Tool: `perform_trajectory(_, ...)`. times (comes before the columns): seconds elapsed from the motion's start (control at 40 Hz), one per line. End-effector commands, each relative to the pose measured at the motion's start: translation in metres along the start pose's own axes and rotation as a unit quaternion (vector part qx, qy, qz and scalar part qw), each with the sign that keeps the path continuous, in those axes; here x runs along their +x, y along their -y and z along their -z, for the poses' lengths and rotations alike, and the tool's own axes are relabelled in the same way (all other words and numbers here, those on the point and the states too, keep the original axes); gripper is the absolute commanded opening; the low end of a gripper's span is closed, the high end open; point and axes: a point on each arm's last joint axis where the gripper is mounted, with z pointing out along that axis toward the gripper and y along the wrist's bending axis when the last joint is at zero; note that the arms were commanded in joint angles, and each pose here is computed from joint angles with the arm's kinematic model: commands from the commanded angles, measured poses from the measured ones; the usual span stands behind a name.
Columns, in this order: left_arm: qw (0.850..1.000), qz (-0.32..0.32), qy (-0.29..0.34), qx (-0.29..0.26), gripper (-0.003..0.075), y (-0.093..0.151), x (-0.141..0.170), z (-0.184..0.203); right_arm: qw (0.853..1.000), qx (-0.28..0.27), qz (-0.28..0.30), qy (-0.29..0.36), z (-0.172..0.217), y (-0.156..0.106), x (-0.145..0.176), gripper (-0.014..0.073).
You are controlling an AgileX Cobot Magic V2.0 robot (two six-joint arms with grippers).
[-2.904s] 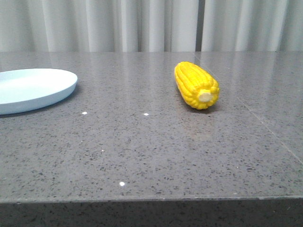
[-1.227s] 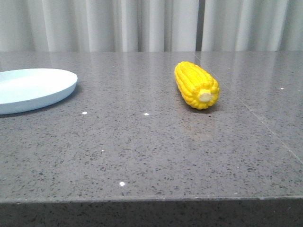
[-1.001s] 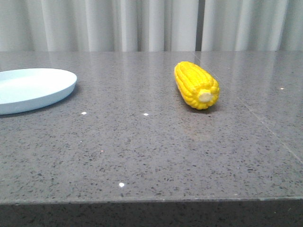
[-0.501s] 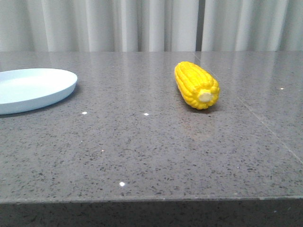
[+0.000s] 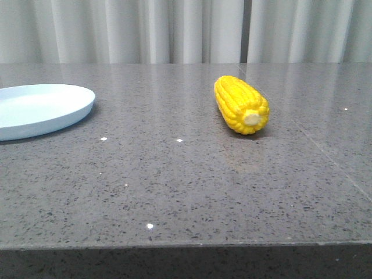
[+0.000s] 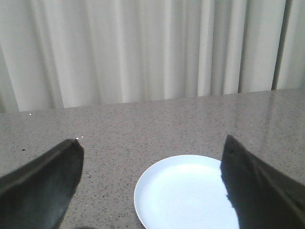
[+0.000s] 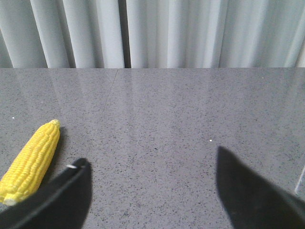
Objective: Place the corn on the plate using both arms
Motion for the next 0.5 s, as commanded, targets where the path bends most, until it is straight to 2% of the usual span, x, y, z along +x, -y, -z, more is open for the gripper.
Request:
perform_trajectory(0.0, 0.999, 0.007, 0.052, -0.005, 0.0617, -0.002, -0.018, 0.001, 0.999, 0.002, 0.002, 0.046, 0.002, -0.001, -0.017, 0.0664)
perform_trajectory(0.1, 0.999, 0.008, 0.046, -0.004, 0.0617, -0.002, -0.017, -0.002, 0.999, 0.002, 0.002, 0.046, 0.002, -0.001, -0.017, 0.0664)
perform_trajectory(0.18, 1.0, 0.014, 0.019, 0.0, 0.0617, -0.001, -0.015, -0.01, 0.999, 0.002, 0.002, 0.046, 0.002, -0.001, -0.017, 0.0664)
perform_trajectory(0.33, 0.995, 0.029, -0.089, 0.017, 0.0617, 0.0, -0.018, -0.043, 0.999, 0.002, 0.002, 0.046, 0.002, -0.001, -0.017, 0.0664)
perform_trajectory(0.48, 0.978, 0.029, -0.204, 0.032, 0.0617, 0.0, -0.029, -0.083, 0.999, 0.002, 0.002, 0.046, 0.002, -0.001, -0.017, 0.0664)
